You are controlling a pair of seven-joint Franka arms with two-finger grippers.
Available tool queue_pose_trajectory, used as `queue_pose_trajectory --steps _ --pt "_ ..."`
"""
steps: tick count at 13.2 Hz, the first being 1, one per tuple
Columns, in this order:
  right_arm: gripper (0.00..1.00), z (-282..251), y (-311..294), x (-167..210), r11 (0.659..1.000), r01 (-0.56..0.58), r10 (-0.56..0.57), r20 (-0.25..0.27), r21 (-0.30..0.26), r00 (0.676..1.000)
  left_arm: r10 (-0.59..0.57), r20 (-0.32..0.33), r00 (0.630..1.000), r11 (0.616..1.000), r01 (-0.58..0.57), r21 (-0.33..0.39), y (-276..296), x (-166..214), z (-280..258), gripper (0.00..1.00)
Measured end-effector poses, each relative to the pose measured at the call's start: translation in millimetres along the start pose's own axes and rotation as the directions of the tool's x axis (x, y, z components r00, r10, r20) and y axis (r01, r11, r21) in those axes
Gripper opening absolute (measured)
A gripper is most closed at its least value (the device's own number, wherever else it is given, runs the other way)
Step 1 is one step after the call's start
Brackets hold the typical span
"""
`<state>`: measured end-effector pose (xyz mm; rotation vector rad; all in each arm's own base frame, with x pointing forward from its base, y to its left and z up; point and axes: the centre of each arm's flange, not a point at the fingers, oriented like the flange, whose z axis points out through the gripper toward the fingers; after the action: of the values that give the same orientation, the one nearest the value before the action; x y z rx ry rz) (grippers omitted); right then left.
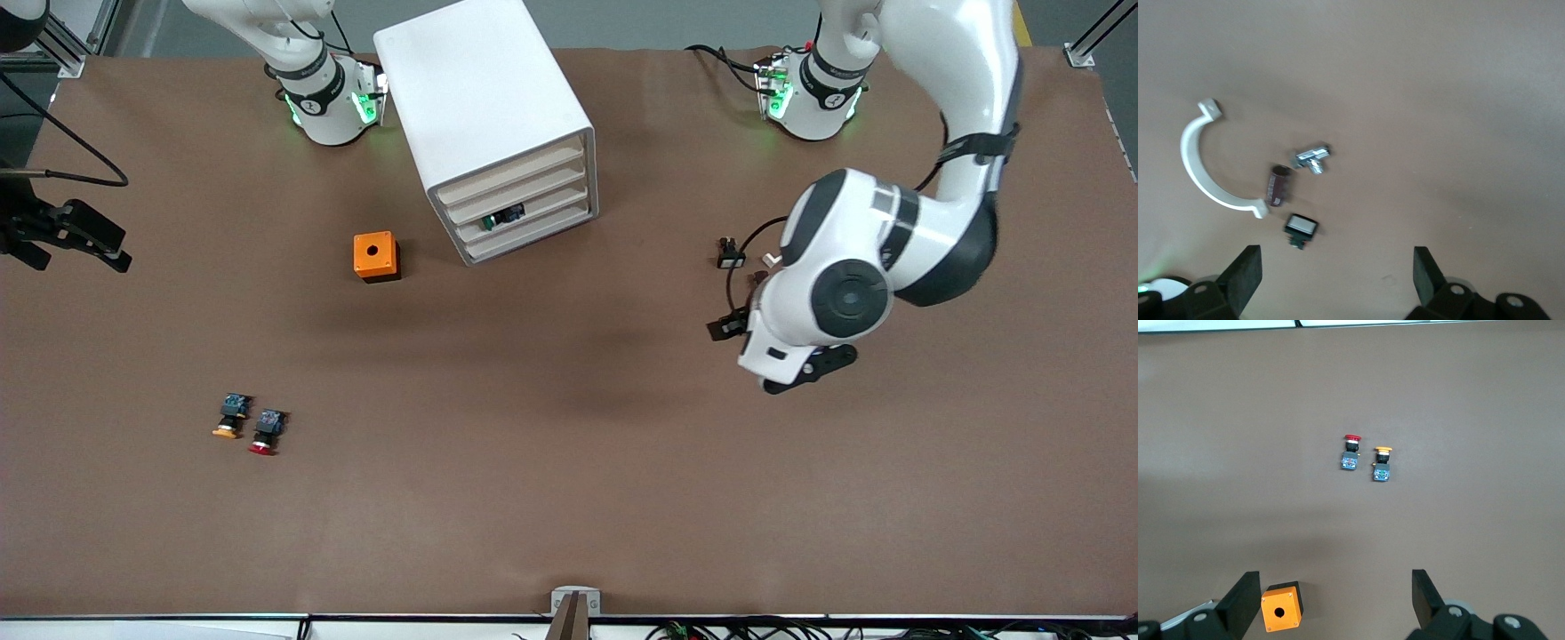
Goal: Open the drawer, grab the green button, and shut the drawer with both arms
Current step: 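Reach the left gripper to the cabinet's lowest drawer handle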
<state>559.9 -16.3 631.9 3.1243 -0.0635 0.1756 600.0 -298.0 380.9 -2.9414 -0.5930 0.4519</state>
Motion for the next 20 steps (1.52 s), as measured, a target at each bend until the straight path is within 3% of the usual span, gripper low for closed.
queue_pose_trajectory --steps 5,7,10,13,16,20 --pt "1.00 -0.1 -0.5 0.1 1.000 0.001 -0.001 -0.001 0.000 1.000 -0.172 0.015 0.985 0.984 0.171 0.048 36.3 -16.9 40.7 1.00" --pt "1.00 -0.2 -0.5 0.1 1.000 0.001 -0.001 -0.002 0.000 1.000 -0.239 0.039 0.970 0.971 0.238 0.037 41.7 -18.9 45.5 1.00" --pt "1.00 -0.2 -0.5 0.2 1.000 0.001 -0.001 -0.002 0.000 1.000 -0.310 0.141 0.940 0.950 0.313 -0.003 52.1 -21.4 55.4 1.00" --pt "1.00 -0.2 -0.5 0.2 1.000 0.001 -0.001 -0.002 0.000 1.000 -0.396 0.226 0.890 0.914 0.406 0.002 62.7 -19.2 77.0 1.00" --pt "1.00 -0.1 -0.5 0.1 1.000 0.001 -0.001 -0.002 0.000 1.000 -0.516 0.354 0.780 0.845 0.530 0.064 75.6 -20.7 108.9 1.00" --pt "1.00 1.2 -0.5 -0.1 1.000 0.001 -0.001 0.002 0.000 1.000 -0.716 0.446 0.538 0.672 0.705 0.229 94.1 -30.8 142.7 1.00"
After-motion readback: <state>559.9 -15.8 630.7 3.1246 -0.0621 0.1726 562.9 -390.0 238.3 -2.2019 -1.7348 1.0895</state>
